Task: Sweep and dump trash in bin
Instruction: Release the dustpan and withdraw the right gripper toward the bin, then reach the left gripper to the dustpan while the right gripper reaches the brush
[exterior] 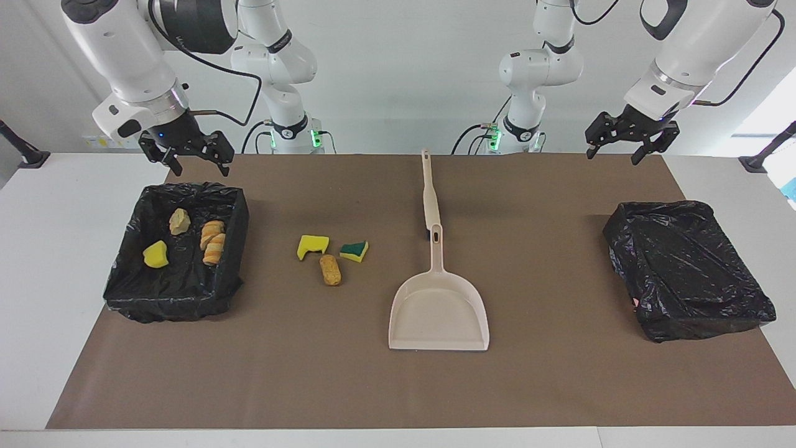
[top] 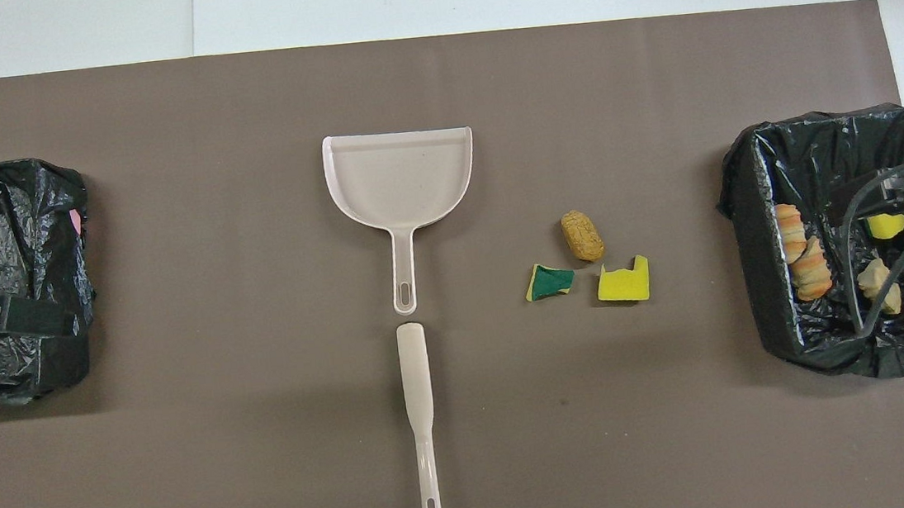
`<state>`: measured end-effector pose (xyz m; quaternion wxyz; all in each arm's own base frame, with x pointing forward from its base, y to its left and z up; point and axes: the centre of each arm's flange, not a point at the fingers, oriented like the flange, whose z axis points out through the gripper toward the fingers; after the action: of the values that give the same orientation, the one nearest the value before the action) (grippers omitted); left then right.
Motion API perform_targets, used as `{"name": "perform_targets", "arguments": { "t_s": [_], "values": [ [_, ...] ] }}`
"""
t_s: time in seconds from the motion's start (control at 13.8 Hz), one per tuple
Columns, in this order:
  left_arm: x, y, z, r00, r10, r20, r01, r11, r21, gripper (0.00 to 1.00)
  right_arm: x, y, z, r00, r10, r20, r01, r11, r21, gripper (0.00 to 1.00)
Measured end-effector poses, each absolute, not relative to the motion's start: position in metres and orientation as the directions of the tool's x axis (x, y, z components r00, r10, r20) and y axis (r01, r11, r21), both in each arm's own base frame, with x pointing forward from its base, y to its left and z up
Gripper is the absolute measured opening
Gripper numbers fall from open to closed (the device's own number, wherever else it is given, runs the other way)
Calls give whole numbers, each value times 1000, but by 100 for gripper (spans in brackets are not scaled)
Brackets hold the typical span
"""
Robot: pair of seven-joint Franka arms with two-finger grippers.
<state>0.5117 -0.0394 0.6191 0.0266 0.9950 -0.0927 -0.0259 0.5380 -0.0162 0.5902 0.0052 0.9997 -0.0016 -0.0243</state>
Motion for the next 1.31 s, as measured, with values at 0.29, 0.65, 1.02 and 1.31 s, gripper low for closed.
{"name": "perform_targets", "arguments": {
  "t_s": [0.29,0.65,1.02,1.31],
  "values": [
    [512,-40,619,981,-187,-46,-184,-981,58,100,504,58,570,1000,-4,-12,-4,-1000,12,100],
    [513,-42,619,982,-186,-35,-184,-981,56,100,466,184,534,996,-75,48,-74,-997,-11,100],
    [544,-92,600,995,-51,88,-56,-996,65,100,434,298,476,981,-172,85,-167,-984,-70,100],
    [564,-144,569,993,-53,105,-62,-994,85,100,398,380,427,966,-243,87,-237,-968,-78,100]
  ]
}}
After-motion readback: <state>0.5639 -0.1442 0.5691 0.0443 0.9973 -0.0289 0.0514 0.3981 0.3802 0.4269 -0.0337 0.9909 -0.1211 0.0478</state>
